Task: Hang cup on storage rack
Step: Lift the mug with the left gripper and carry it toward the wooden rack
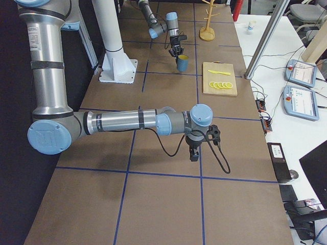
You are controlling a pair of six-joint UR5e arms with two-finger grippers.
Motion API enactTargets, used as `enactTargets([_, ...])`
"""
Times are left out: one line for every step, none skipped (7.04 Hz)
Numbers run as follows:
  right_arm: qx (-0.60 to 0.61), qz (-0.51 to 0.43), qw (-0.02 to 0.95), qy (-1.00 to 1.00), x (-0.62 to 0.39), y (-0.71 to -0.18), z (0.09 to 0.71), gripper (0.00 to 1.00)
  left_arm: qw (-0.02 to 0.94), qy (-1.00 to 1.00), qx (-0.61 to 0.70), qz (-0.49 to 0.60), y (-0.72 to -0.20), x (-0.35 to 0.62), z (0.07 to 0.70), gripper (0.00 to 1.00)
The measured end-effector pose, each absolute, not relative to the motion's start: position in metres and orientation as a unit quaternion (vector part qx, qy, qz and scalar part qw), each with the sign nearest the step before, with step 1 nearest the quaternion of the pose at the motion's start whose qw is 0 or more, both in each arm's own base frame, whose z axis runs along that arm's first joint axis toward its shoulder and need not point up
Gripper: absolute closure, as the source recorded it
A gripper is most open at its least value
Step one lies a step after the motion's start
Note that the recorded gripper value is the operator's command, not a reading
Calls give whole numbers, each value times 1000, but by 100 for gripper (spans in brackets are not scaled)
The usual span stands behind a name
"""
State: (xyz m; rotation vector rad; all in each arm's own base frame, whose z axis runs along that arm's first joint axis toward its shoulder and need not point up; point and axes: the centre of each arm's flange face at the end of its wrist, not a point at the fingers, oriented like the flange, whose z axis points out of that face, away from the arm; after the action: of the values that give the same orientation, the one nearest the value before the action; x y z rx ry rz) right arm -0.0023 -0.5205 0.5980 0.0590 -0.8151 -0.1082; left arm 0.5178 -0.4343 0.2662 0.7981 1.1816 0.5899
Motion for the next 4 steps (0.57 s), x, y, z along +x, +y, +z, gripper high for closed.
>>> enactTargets([32, -54, 916, -396, -2, -522, 594, 0, 719, 551, 346, 243, -450, 498, 259, 100])
enactTargets([34, -54, 916, -396, -1, -522, 593, 0, 724, 568, 328, 214, -467, 476, 253, 100])
enactTargets([35, -53, 916, -396, 3, -521, 595, 0, 730, 588, 304, 168, -481, 455, 250, 100])
enactTargets([34, -41, 917, -396, 16, -516, 604, 0, 735, 605, 281, 120, -494, 436, 248, 100])
